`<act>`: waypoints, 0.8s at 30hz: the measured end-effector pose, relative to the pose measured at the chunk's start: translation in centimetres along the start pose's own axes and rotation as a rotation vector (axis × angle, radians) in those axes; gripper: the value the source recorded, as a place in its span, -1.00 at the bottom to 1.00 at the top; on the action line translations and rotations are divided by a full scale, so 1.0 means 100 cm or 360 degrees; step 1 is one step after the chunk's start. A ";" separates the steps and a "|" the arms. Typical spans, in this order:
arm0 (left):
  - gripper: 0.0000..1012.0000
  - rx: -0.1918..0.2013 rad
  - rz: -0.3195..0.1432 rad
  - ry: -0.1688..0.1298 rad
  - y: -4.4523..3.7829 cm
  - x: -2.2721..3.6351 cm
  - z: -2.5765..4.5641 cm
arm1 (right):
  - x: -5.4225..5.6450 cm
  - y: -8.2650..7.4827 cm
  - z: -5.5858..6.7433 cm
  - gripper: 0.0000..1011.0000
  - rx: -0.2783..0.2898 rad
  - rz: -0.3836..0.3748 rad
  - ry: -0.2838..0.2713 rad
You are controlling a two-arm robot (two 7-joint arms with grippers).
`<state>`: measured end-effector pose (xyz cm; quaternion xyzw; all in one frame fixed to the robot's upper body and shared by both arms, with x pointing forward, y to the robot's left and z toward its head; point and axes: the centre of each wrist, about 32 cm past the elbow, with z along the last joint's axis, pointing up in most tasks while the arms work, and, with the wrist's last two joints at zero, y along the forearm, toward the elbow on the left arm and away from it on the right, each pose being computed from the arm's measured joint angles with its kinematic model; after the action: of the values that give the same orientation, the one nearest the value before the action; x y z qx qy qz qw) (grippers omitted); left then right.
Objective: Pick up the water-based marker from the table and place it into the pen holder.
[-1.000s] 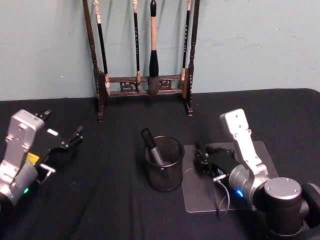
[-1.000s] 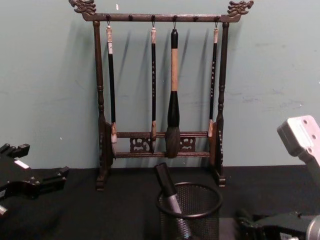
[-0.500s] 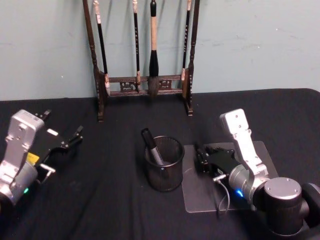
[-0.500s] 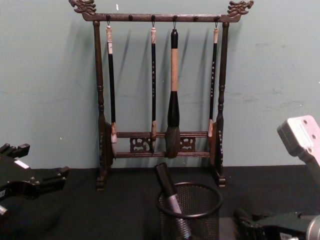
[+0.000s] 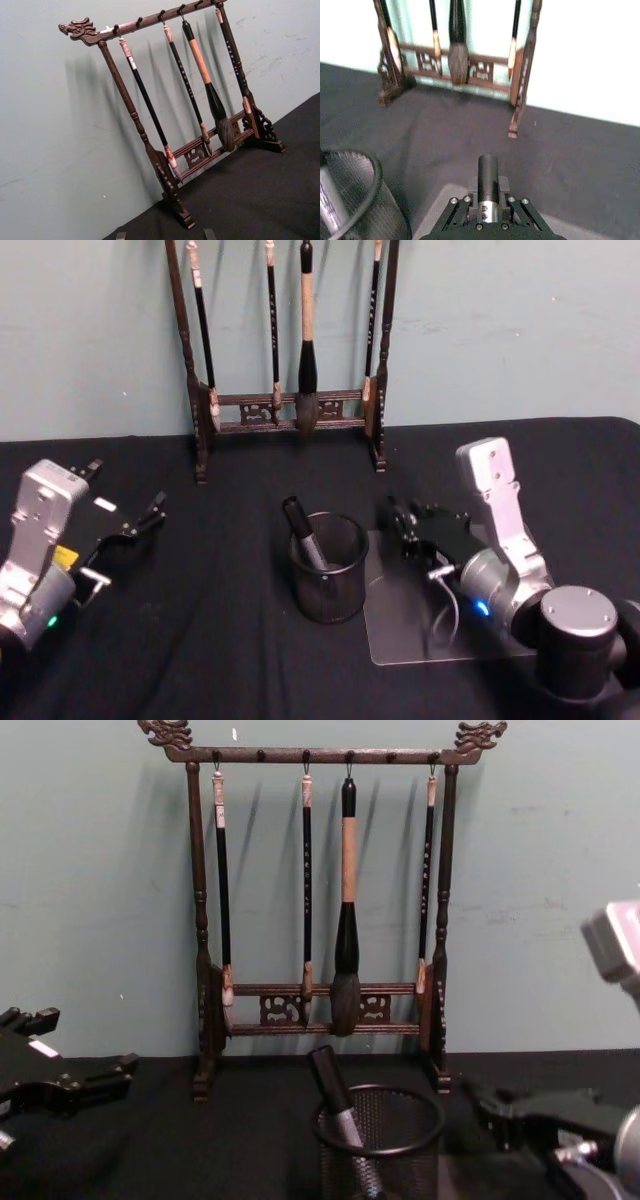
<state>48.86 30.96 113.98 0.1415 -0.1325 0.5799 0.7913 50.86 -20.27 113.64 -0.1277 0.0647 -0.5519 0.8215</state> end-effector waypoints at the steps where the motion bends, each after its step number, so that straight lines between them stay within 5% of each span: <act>1: 0.98 0.0000 0.0000 0.0000 0.0000 0.0000 0.0000 | 0.001 0.001 0.006 -0.53 0.0069 0.0008 -0.0001; 5: 0.98 0.0000 0.0000 0.0000 0.0000 0.0000 0.0000 | 0.005 0.005 0.022 -0.53 0.0217 0.0038 0.0010; 14: 0.98 0.0000 0.0000 0.0000 0.0000 0.0000 0.0000 | 0.000 0.010 0.043 -0.53 0.0373 0.0139 -0.0011; 24: 0.98 0.0000 0.0000 0.0000 0.0000 0.0000 0.0000 | -0.018 0.015 0.060 -0.53 0.0507 0.0355 -0.0004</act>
<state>48.86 30.97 113.98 0.1415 -0.1325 0.5799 0.7913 52.94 -17.21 118.92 0.0113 -0.0108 -0.4605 0.8875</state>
